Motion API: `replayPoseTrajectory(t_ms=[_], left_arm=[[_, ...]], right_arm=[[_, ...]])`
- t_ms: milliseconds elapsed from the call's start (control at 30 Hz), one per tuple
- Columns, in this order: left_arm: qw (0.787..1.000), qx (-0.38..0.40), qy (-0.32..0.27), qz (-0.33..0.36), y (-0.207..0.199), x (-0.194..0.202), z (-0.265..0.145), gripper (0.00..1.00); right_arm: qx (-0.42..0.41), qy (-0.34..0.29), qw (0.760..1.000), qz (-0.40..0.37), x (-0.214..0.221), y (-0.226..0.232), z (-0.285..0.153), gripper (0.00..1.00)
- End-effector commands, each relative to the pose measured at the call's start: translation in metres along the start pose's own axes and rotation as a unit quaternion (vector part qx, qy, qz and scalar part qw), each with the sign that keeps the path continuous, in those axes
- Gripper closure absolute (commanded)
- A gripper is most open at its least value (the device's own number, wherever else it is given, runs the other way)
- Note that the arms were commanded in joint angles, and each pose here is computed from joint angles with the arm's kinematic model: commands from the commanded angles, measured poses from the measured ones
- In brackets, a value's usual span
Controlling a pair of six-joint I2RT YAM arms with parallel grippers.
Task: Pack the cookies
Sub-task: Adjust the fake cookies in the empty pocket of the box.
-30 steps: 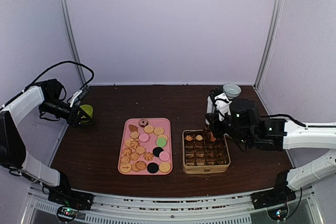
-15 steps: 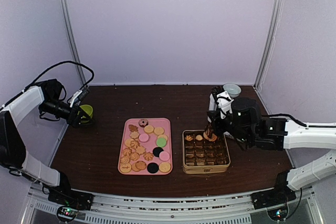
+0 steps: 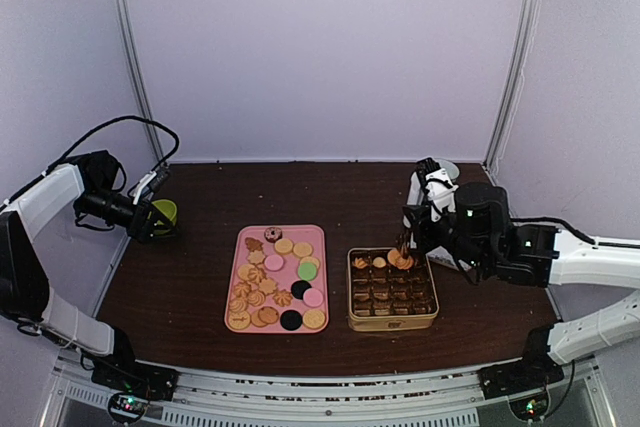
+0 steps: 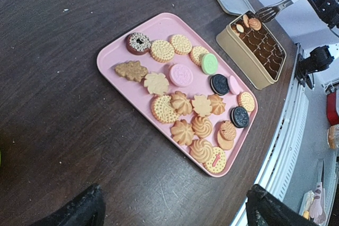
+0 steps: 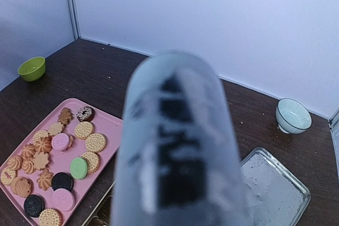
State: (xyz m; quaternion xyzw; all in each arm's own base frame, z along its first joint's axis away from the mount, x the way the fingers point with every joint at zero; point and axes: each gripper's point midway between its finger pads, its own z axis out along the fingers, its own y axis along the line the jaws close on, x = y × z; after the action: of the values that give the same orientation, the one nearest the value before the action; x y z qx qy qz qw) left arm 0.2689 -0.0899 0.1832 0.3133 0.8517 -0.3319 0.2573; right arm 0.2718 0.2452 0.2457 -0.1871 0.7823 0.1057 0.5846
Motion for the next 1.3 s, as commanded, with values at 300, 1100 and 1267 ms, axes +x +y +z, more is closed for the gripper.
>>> replayPoseTrajectory(t_ms=[300,1100,1267], left_arm=[[1.0,0.003,-0.01,0.011,-0.003,-0.004,-0.005,0.05],[1.0,0.008,-0.011,0.009,-0.006,-0.003,-0.005,0.06],[1.0,0.007,-0.01,0.01,-0.006,-0.003,-0.005,0.06]], right_arm=[[0.003,0.004,1.0,0.015,0.01,0.01,0.013,0.99],[0.048,-0.012,0.998,0.024,0.005,-0.03,-0.004,1.0],[0.041,-0.02,0.998,0.03,-0.001,-0.028,-0.004,1.0]])
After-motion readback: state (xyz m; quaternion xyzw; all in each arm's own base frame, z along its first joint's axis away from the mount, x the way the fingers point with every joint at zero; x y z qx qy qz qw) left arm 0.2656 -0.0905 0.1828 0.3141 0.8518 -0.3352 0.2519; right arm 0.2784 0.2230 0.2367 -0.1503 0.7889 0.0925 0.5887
